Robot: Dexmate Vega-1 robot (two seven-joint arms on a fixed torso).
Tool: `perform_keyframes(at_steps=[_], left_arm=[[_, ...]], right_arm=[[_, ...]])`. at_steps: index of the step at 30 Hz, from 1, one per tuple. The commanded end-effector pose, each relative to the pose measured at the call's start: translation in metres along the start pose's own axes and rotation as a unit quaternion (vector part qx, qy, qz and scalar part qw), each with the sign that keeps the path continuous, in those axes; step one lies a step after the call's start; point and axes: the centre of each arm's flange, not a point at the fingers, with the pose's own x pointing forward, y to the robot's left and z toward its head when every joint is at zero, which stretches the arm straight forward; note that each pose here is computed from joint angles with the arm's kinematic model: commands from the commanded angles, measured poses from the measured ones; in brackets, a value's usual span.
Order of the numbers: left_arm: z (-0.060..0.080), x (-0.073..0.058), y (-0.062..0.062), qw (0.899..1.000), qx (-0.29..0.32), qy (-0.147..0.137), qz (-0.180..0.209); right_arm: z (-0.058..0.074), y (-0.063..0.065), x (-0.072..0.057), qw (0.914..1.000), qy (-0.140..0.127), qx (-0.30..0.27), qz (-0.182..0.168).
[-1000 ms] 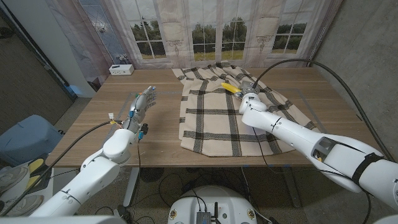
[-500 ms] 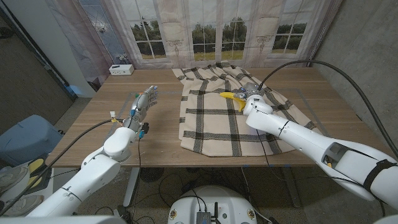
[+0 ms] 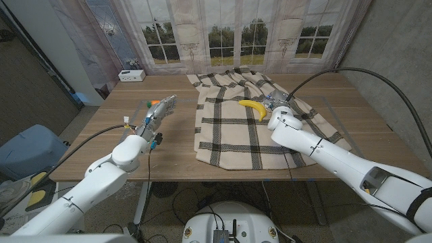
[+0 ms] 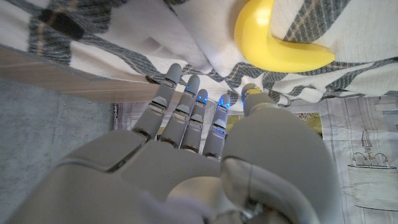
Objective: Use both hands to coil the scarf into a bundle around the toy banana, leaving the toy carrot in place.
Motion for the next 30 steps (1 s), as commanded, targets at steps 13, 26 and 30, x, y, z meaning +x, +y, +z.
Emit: perform_keyframes(at_steps=[13, 26, 30], left_arm=[[0.011, -0.004, -0.017, 0.986, 0.143, 0.034, -0.072], [0.022, -0.01, -0.029, 0.97, 0.23, 0.03, -0.07], [0.024, -0.011, -0.033, 0.965, 0.251, 0.032, -0.072]], right_arm=[[-0.034, -0.007, -0.046, 0.9982, 0.052, 0.012, -0.026], [-0.056, -0.005, -0.071, 0.9947, 0.096, 0.01, -0.036], [-0.06, -0.005, -0.076, 0.9933, 0.108, 0.003, -0.04]])
